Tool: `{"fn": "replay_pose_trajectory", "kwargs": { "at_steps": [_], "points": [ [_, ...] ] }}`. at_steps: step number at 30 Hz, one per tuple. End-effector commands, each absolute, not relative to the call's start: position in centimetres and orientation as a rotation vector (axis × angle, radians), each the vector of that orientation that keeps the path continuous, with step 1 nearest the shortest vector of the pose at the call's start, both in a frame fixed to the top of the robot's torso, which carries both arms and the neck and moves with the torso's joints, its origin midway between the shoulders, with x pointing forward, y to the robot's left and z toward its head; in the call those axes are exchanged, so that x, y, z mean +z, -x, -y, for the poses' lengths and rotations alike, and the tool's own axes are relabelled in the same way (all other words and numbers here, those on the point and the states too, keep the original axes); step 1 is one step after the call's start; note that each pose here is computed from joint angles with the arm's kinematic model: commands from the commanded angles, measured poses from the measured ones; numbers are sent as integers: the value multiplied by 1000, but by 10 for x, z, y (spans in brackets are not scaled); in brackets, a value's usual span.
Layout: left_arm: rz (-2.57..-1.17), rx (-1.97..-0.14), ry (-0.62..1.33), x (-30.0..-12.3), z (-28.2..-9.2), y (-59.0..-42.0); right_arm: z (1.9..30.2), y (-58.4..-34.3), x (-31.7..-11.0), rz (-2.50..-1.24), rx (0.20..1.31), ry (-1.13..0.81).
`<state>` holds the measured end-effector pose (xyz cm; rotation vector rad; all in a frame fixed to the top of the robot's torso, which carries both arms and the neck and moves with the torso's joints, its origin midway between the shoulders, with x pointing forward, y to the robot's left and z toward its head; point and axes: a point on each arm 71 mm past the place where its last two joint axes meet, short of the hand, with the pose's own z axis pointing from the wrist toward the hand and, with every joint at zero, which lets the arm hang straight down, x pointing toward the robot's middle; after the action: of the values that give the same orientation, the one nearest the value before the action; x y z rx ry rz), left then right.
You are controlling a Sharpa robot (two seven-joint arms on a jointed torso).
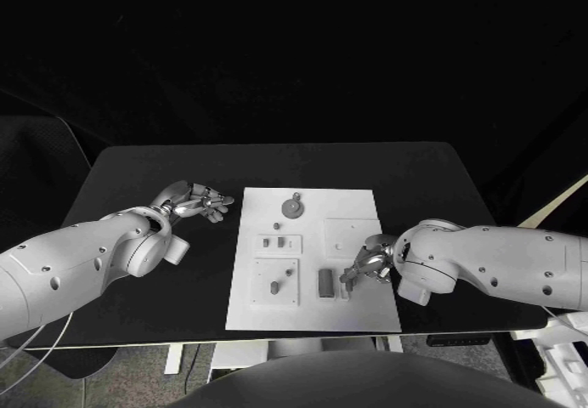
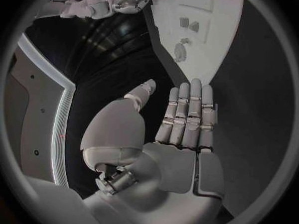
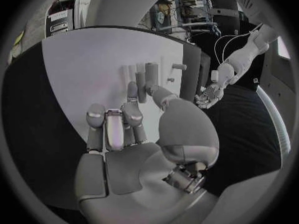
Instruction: Assemble the parts on the task board
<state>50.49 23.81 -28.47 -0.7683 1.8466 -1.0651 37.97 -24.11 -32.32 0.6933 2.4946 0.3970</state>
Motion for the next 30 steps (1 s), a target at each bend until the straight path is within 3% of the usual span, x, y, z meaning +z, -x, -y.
{"fn": "replay_pose_trajectory", "kwargs": {
  "at_steps": [1, 30],
  "points": [
    [-1851, -1081, 761, -284, -236, -505, 237, -382, -324, -2476, 417, -653],
    [-1854, -1078, 762, -284, -237, -504, 233, -381, -335, -2515, 363, -540]
  ]
}}
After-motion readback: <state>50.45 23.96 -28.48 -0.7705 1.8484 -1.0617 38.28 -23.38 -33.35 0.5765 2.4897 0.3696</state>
